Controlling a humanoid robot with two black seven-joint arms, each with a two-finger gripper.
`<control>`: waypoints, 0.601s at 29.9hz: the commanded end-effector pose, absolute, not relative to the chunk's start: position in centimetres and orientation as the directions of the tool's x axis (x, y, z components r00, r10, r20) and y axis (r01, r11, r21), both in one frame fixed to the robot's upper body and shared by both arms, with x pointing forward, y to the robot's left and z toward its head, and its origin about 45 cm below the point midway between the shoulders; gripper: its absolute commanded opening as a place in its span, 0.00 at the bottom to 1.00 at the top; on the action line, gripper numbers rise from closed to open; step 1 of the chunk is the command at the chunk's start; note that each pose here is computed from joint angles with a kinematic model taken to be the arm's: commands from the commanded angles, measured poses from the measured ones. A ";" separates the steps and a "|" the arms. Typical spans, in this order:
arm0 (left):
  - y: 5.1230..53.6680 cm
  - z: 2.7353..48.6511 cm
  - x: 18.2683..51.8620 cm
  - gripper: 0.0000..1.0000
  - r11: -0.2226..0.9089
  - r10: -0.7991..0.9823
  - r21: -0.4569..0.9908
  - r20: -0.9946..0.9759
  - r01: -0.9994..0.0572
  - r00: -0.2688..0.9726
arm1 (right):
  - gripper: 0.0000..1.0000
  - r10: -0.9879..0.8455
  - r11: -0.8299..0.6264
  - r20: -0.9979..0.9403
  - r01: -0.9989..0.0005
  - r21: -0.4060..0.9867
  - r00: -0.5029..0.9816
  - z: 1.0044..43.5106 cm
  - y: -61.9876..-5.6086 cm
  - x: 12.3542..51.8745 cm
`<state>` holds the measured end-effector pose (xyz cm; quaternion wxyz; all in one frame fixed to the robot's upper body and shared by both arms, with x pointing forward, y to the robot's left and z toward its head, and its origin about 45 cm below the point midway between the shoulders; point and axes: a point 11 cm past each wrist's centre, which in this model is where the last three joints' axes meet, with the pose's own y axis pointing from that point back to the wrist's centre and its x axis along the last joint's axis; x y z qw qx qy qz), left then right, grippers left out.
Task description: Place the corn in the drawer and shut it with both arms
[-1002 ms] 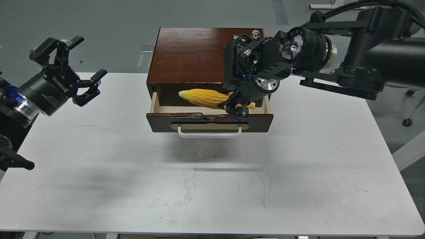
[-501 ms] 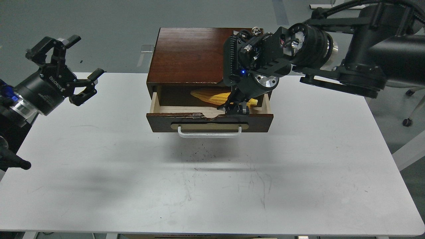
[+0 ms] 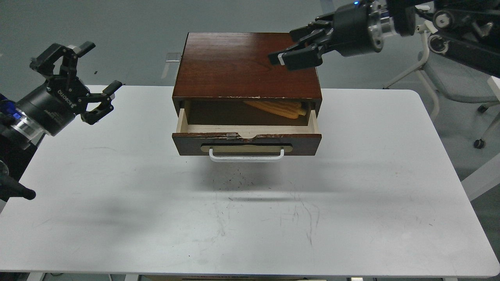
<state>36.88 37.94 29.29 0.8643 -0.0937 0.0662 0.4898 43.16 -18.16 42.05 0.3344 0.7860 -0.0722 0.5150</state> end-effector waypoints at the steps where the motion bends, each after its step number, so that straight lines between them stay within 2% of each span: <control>1: 37.8 29.2 36.9 0.99 0.505 0.832 -0.099 -0.210 -0.857 0.514 | 0.96 -0.046 -0.779 0.816 -0.532 0.331 0.576 41.8 -22.2 43.5; 4: 37.5 29.1 36.9 0.99 0.508 0.829 -0.099 -0.213 -0.856 0.517 | 0.99 -0.266 -0.767 0.721 -0.593 0.243 0.639 40.3 -25.4 43.5; 9: 37.1 28.8 37.0 1.00 0.512 0.824 -0.102 -0.224 -0.853 0.521 | 0.99 -0.490 -0.726 0.566 -0.670 0.156 0.663 37.4 -28.7 43.3; 18: 36.9 28.4 37.1 0.99 0.510 0.822 -0.104 -0.234 -0.854 0.520 | 0.99 -0.836 -0.521 0.176 -0.852 0.045 0.520 30.4 -34.3 43.4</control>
